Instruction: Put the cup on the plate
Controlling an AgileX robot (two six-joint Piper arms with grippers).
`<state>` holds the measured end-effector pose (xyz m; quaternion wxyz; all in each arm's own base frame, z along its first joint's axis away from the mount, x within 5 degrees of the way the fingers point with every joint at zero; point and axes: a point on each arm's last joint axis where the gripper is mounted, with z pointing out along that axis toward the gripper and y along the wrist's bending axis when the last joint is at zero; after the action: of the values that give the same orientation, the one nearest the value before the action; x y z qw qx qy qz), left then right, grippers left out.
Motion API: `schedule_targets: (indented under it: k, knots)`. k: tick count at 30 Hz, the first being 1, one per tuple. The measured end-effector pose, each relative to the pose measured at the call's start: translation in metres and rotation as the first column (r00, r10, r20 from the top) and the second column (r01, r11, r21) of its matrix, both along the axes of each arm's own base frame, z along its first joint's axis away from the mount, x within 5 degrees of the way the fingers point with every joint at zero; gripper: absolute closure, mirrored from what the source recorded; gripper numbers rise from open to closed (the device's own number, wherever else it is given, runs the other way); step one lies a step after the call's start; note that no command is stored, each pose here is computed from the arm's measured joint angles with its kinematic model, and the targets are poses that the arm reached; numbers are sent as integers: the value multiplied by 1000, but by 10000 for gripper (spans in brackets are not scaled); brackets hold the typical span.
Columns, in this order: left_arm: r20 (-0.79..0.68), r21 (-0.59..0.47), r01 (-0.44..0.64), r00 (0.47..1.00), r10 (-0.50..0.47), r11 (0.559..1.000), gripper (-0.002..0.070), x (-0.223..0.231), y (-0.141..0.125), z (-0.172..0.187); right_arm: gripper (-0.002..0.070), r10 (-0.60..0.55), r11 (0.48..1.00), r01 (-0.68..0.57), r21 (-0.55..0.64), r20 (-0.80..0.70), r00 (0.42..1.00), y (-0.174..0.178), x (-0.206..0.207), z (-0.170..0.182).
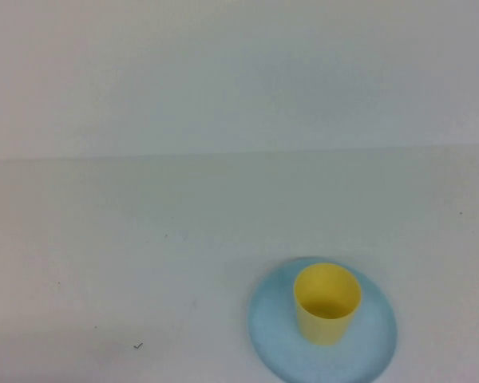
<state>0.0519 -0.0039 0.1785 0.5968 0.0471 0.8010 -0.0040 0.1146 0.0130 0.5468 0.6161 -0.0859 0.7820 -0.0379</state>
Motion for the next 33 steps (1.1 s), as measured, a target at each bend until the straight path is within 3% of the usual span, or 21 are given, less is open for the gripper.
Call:
schedule_targets:
  k: [4,8,10,17,23,29,33]
  knots:
    - [0,0,0,1000,0,1000,675,0,0,0,675,5,988,-53,143,320,947,-7,-33,-11]
    - [0,0,0,1000,0,1000,675,0,0,0,675,-31,918,-129,376,392,920,-4,-52,-63]
    - [0,0,0,1000,0,1000,675,0,0,0,675,-52,895,-106,433,339,939,-4,-53,-103]
    - [-1,2,0,1000,0,1000,675,0,0,0,675,-76,924,2,382,178,981,-7,-64,-227]
    - [-1,2,0,1000,0,1000,675,0,0,0,675,-79,931,41,362,91,993,-8,-68,-308]
    - [0,4,0,1000,0,1000,675,0,0,0,675,-94,929,74,361,38,995,-9,-60,-357]
    - [0,4,0,1000,0,1000,675,0,0,0,675,-98,929,77,363,41,994,-10,-59,-363]
